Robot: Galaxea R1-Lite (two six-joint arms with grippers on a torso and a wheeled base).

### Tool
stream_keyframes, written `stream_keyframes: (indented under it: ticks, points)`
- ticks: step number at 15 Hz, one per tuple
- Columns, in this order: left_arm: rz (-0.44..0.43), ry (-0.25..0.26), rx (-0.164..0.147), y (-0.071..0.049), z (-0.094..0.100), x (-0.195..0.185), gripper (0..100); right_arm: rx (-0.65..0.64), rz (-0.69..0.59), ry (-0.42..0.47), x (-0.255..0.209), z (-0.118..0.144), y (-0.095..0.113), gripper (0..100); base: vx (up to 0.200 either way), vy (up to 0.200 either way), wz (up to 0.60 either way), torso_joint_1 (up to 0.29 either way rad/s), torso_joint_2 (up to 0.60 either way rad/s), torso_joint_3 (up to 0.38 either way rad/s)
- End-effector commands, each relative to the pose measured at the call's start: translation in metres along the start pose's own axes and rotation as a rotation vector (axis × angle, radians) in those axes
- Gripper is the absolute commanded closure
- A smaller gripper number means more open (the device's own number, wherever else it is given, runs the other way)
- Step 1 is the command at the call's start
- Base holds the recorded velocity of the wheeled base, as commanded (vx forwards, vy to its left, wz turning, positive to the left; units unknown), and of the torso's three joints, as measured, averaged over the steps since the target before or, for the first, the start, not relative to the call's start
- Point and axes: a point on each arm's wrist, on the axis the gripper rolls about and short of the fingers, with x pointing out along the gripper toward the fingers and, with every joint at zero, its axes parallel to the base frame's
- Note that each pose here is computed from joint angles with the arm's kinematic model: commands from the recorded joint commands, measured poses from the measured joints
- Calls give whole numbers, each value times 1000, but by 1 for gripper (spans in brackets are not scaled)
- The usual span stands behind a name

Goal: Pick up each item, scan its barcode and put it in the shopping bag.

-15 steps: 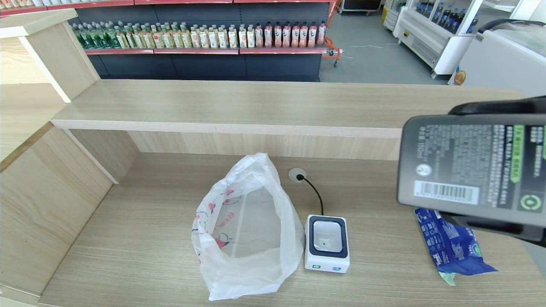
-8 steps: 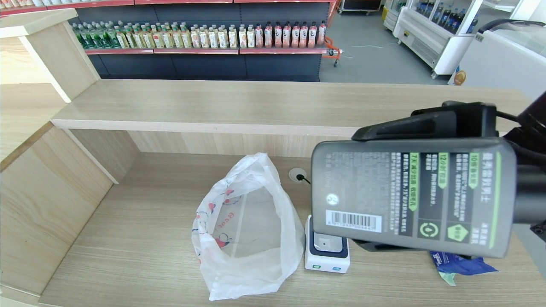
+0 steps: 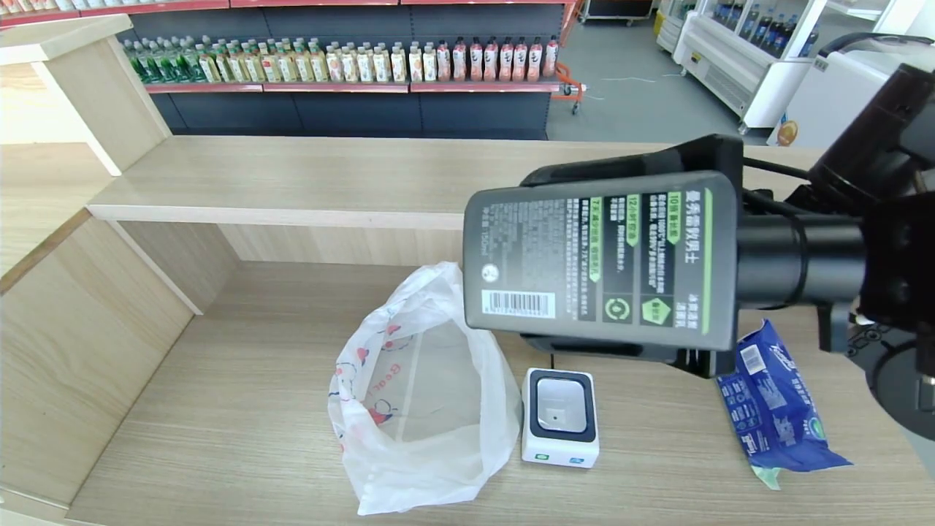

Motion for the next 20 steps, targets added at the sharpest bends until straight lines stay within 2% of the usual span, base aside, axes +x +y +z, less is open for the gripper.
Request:
stream_keyframes:
  ticks: [1, 3, 4, 5, 6, 7, 8, 9, 11, 14, 17, 20]
  points:
    - [1, 0, -1, 0, 0, 0, 0, 55, -48, 68, 2, 12, -3, 100, 0, 0, 0, 0, 0, 0]
    - [1, 0, -1, 0, 0, 0, 0, 262, -157, 236, 7, 28, -1, 100, 0, 0, 0, 0, 0, 0]
    - [1, 0, -1, 0, 0, 0, 0, 407, -228, 321, 8, 35, 3, 100, 0, 0, 0, 0, 0, 0]
    - [1, 0, -1, 0, 0, 0, 0, 473, -266, 348, 9, 38, 3, 100, 0, 0, 0, 0, 0, 0]
    - [1, 0, -1, 0, 0, 0, 0, 676, -443, 457, 9, 39, 4, 100, 0, 0, 0, 0, 0, 0]
    - [-1, 0, -1, 0, 0, 0, 0, 757, -561, 507, 9, 36, 0, 100, 0, 0, 0, 0, 0, 0]
    - [1, 0, -1, 0, 0, 0, 0, 815, -619, 531, 8, 35, 0, 100, 0, 0, 0, 0, 0, 0]
    - [1, 0, -1, 0, 0, 0, 0, 994, -735, 589, 4, 32, 1, 100, 0, 0, 0, 0, 0, 0]
    - [-1, 0, -1, 0, 0, 0, 0, 1197, -893, 642, -3, 31, 7, 100, 0, 0, 0, 0, 0, 0]
    - [1, 0, -1, 0, 0, 0, 0, 1537, -1111, 642, -12, 36, 14, 100, 0, 0, 0, 0, 0, 0]
    - [1, 0, -1, 0, 0, 0, 0, 1755, -1235, 704, -27, 42, 24, 100, 0, 0, 0, 0, 0, 0]
    - [1, 0, -1, 0, 0, 0, 0, 1885, -1385, 760, -45, 35, 34, 100, 0, 0, 0, 0, 0, 0]
